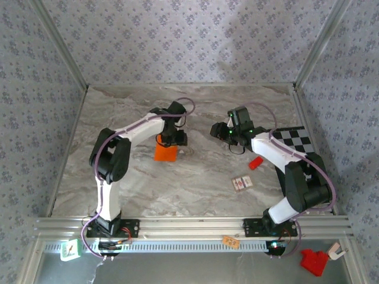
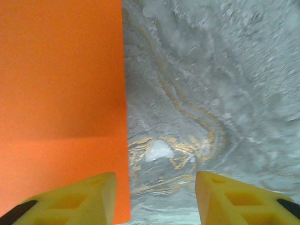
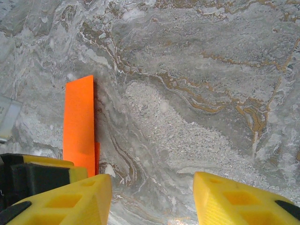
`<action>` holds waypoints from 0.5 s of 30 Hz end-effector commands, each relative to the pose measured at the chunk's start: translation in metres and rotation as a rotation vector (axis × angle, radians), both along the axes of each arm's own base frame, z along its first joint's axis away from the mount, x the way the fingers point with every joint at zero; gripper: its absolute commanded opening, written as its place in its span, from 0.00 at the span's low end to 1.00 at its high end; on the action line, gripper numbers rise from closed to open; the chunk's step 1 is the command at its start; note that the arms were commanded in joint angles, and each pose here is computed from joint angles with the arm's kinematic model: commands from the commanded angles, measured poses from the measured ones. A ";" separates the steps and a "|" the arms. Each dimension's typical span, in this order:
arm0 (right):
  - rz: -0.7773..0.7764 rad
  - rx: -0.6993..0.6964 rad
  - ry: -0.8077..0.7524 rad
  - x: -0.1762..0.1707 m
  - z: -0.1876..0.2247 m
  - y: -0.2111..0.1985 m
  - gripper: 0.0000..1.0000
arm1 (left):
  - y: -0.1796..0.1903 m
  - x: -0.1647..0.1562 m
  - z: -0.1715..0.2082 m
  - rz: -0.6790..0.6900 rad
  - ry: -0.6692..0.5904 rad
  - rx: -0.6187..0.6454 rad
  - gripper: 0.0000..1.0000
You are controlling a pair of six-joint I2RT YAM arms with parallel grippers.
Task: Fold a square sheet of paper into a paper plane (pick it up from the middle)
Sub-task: Turn over the paper at the center of the table.
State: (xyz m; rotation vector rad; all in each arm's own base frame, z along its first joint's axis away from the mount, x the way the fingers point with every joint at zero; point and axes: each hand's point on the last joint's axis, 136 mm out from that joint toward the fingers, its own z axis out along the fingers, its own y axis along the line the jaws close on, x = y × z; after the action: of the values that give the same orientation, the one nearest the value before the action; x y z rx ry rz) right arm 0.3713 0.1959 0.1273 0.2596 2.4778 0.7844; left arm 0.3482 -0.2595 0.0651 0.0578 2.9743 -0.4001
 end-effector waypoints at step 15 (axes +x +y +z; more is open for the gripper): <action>0.367 0.021 0.110 -0.025 -0.037 0.162 0.46 | 0.126 0.014 0.042 0.483 -0.078 -0.310 0.72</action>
State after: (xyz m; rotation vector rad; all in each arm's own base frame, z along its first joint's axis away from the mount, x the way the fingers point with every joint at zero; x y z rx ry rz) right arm 0.3514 0.3312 0.0896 -0.0864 2.6373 0.9139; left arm 0.3646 -0.1404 0.1029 -0.5842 2.7231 -0.7170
